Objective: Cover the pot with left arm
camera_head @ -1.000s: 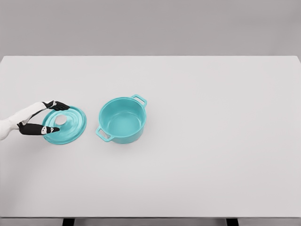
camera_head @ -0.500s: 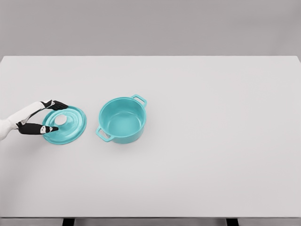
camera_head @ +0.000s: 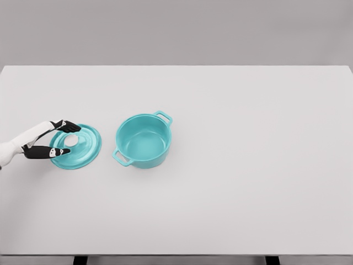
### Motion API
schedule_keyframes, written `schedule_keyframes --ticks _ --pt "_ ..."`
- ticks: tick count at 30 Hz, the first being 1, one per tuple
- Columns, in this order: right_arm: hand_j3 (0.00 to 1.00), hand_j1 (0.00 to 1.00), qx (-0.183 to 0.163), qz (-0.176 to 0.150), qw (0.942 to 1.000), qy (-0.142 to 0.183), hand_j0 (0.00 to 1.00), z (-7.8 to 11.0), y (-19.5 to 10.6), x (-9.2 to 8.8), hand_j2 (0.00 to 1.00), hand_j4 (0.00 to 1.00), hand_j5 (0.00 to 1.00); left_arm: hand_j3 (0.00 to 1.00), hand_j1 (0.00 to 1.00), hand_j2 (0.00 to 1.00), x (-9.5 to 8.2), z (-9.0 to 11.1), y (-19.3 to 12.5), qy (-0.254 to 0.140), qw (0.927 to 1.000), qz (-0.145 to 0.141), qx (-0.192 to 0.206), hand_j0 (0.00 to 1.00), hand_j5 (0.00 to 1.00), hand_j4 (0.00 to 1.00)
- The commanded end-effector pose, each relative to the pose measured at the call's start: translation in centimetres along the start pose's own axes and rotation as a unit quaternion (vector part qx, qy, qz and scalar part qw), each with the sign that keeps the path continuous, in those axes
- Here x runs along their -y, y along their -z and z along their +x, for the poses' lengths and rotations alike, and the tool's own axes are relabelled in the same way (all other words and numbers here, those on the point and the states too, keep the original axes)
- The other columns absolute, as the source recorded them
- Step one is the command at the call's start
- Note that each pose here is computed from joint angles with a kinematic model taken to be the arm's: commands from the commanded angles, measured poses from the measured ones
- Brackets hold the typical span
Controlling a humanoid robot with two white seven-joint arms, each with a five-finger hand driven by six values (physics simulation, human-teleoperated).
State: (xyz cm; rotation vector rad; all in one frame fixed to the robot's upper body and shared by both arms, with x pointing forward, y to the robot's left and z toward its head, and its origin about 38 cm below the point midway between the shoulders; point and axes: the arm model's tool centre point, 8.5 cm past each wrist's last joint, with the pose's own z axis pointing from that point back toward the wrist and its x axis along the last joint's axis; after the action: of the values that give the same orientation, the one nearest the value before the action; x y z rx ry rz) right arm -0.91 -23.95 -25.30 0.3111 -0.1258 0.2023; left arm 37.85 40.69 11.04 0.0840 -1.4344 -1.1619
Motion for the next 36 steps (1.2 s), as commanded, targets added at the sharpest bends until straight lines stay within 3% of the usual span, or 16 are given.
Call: schedule_keyframes --ticks 1,3,10,36 --pt "1.00 1.00 0.000 0.000 1.0000 0.000 1.00 0.0 0.0 0.0 1.00 1.00 1.00 0.70 0.70 0.70 0.1 0.0 0.1 -0.003 1.0000 0.001 0.001 0.70 0.70 0.70" --pt "1.00 1.00 0.000 0.000 1.0000 0.000 1.00 -0.1 0.0 0.0 1.00 1.00 1.00 0.69 0.69 0.69 0.8 -0.2 0.2 -0.004 1.0000 -0.008 -0.001 0.69 0.69 0.69" --pt "1.00 1.00 0.000 0.000 1.0000 0.000 1.00 -0.1 0.0 0.0 1.00 1.00 1.00 0.62 0.62 0.62 0.8 -0.4 0.0 -0.005 1.0000 -0.007 -0.004 0.62 0.62 0.62" --pt "1.00 1.00 0.000 0.000 1.0000 0.000 1.00 0.0 0.0 0.0 1.00 1.00 1.00 0.55 0.55 0.55 1.3 -0.8 0.0 -0.006 0.9998 -0.015 -0.008 0.55 0.55 0.55"
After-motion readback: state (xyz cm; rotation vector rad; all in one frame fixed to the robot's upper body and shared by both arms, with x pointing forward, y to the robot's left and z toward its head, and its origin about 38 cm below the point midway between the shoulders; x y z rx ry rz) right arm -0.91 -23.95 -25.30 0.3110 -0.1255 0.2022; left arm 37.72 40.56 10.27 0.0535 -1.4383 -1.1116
